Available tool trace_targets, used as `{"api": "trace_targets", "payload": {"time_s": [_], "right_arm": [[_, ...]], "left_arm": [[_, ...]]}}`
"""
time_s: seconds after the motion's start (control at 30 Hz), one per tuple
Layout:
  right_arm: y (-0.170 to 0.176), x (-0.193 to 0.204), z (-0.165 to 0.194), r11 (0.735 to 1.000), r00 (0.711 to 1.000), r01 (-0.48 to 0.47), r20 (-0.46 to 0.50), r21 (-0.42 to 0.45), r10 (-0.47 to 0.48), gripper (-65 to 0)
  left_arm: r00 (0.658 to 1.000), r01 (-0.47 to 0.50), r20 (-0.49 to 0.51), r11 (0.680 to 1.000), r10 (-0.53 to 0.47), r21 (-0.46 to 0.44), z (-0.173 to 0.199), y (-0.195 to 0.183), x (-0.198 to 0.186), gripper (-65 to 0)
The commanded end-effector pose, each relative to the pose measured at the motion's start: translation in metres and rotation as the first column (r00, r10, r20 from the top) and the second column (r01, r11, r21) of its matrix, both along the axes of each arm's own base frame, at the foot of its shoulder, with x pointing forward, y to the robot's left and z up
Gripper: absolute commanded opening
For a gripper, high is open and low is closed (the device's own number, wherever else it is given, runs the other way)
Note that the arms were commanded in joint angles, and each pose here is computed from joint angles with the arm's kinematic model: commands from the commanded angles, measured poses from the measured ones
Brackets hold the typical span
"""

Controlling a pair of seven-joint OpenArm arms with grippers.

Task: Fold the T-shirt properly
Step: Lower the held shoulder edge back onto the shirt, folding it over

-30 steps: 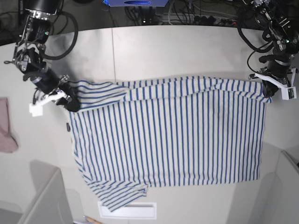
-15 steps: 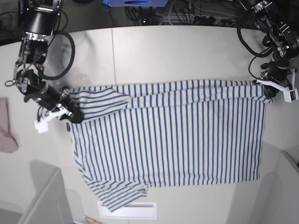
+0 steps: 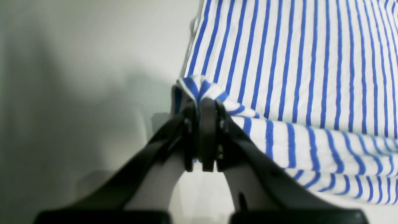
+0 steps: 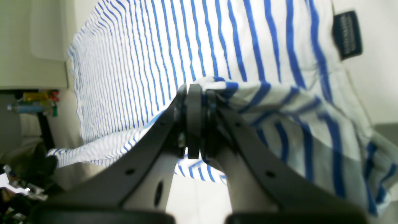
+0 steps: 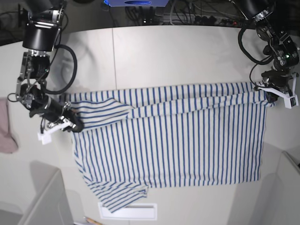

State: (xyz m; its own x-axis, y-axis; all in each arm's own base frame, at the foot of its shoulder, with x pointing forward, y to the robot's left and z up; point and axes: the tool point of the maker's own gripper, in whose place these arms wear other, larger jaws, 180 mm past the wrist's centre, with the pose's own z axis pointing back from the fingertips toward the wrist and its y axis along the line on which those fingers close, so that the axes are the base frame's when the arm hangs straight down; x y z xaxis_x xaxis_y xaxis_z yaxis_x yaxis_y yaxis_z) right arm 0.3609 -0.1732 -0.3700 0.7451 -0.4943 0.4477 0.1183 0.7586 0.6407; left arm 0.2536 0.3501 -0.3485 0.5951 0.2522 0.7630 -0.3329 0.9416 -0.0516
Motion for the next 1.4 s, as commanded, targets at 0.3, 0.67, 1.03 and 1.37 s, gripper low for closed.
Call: {"api": "trace_targets", "payload": {"time_s": [0.3,0.67,1.03,1.37], "right_arm": [[-0.006,0.026,0.009,0.999,0.999,0.025,0.027,0.030,-0.025,-65.0],[-0.009,0.035,0.010,0.999,0.999,0.031,0.019,0.038,-0.031,-65.0],[0.011,0.041,-0.005,1.000,1.000,-0.013,0.004,0.009,0.013,-65.0],[-0.001,0.040,-0.008,1.000,1.000,0.011,0.002,-0.015,-0.011,-65.0]], "left_arm": [[0.999,-0.009,0.043,1.000,0.009,0.002,0.008,0.008,0.015,-65.0],[0.998,-0.019,0.064,1.000,0.019,0.002,0.013,0.011,0.029,-65.0],[1.000,0.023,0.010,0.997,-0.024,0.074,0.009,0.004,0.041,-65.0],[1.000,0.015,-0.010,0.999,-0.015,0.044,-0.003,0.004,0.042,-65.0]]}}
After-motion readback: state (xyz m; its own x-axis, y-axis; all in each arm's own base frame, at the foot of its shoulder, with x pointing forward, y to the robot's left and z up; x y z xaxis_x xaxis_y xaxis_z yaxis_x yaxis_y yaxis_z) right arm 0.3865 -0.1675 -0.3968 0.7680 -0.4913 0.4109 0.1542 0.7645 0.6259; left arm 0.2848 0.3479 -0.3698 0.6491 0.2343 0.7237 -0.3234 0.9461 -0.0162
